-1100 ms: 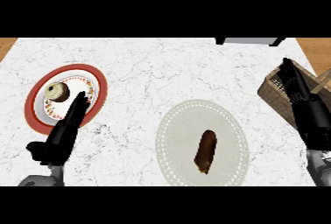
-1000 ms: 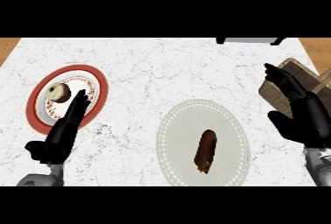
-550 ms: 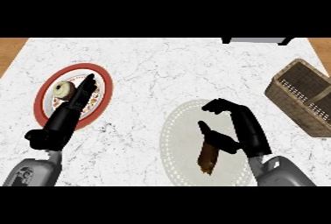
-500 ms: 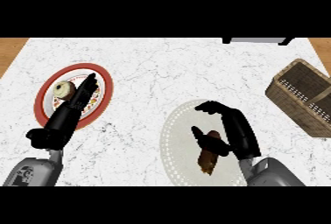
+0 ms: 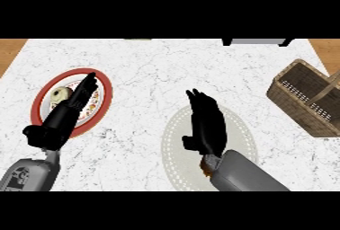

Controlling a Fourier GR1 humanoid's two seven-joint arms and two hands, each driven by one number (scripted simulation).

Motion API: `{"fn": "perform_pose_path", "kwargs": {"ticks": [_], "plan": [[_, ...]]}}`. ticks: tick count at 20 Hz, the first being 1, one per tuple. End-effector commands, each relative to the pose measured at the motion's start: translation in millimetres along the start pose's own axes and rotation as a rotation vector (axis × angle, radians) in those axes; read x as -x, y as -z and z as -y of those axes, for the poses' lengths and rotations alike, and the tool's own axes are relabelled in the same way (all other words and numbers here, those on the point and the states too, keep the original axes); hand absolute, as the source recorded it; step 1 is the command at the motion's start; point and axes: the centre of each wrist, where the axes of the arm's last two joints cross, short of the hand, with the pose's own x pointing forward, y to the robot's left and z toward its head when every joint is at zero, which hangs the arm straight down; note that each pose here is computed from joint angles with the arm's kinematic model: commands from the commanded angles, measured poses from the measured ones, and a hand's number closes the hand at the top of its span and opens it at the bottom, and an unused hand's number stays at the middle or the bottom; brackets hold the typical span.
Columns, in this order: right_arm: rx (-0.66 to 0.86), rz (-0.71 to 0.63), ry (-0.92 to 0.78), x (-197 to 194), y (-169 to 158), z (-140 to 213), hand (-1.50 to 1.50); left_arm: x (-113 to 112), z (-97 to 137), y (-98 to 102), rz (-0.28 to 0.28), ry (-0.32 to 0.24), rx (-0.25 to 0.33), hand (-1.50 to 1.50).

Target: Pick the sweet potato from the placemat and place it in the basket

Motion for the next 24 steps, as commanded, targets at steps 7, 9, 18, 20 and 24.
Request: {"fn": "perform_pose_path", "kwargs": {"ticks": [7, 9, 18, 20, 24], "plan": [[-0.177, -0.253, -0.532, -89.3, 15.2, 15.6, -1.50, -5.3, -8.6, 2.5, -0.001, 0.006, 0.004, 0.00], [-0.256, -0.313, -0.533, -91.7, 23.9, 28.1, -1.50, 0.2, -1.8, 0.6, -0.016, -0.015, -0.013, 0.00], [-0.379, -0.370, -0.501, -113.5, 36.1, 69.6, -1.50, -1.5, -5.0, 0.6, -0.019, -0.010, -0.002, 0.00], [-0.372, -0.365, -0.479, -116.8, 39.4, 80.8, -1.50, 1.4, -2.6, -5.9, -0.024, -0.014, -0.019, 0.00], [-0.384, -0.357, -0.510, -118.5, 40.0, 80.4, -1.50, -4.8, -6.3, -5.0, -0.018, -0.009, -0.015, 0.00]]}}
